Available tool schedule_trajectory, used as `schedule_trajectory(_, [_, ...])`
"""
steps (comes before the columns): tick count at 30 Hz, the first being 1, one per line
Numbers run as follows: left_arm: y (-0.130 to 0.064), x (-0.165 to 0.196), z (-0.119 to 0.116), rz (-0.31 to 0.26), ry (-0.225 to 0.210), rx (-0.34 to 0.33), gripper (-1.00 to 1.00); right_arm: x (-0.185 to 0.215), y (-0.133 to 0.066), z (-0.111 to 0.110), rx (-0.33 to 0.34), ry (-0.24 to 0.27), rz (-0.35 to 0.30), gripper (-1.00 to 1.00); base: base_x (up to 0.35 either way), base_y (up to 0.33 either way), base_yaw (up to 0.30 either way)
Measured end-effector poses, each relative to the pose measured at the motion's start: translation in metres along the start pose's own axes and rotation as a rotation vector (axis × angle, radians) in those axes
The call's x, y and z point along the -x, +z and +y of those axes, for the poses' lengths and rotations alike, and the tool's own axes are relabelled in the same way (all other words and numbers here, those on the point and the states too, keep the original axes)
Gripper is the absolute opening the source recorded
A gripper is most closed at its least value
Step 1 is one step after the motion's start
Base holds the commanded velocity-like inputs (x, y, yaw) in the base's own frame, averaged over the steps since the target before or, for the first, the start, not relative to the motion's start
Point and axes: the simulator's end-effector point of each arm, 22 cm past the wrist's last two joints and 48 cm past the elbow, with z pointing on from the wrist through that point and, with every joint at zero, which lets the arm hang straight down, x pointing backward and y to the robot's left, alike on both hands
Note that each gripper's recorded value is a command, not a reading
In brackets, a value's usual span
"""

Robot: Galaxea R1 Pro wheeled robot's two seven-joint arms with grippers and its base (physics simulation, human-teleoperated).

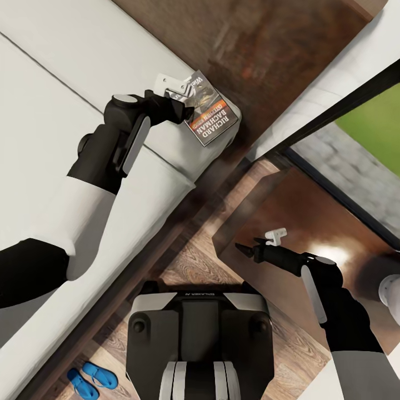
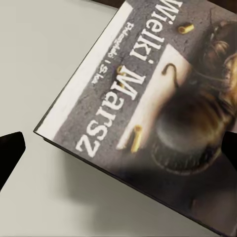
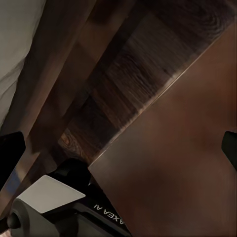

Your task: In the bedroom, move the book from the bed onto either nightstand, and place the two sandals side by side next to the bed.

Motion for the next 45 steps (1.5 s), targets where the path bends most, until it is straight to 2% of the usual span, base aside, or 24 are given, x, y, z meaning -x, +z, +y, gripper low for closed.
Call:
schedule_trajectory(31, [0.001,0.001,0.000,-0.018,0.005,0.001,1.00,-0.008,0.004,-0.003,-0.001,0.009,0.013,1.00,0.000,0.000,0.000])
schedule_trajectory(45, [0.003,0.002,-0.007,-0.025,0.005,-0.010,1.00,-0.012,0.005,-0.005,-0.002,0.014,0.019,1.00,0.000,0.000,0.000])
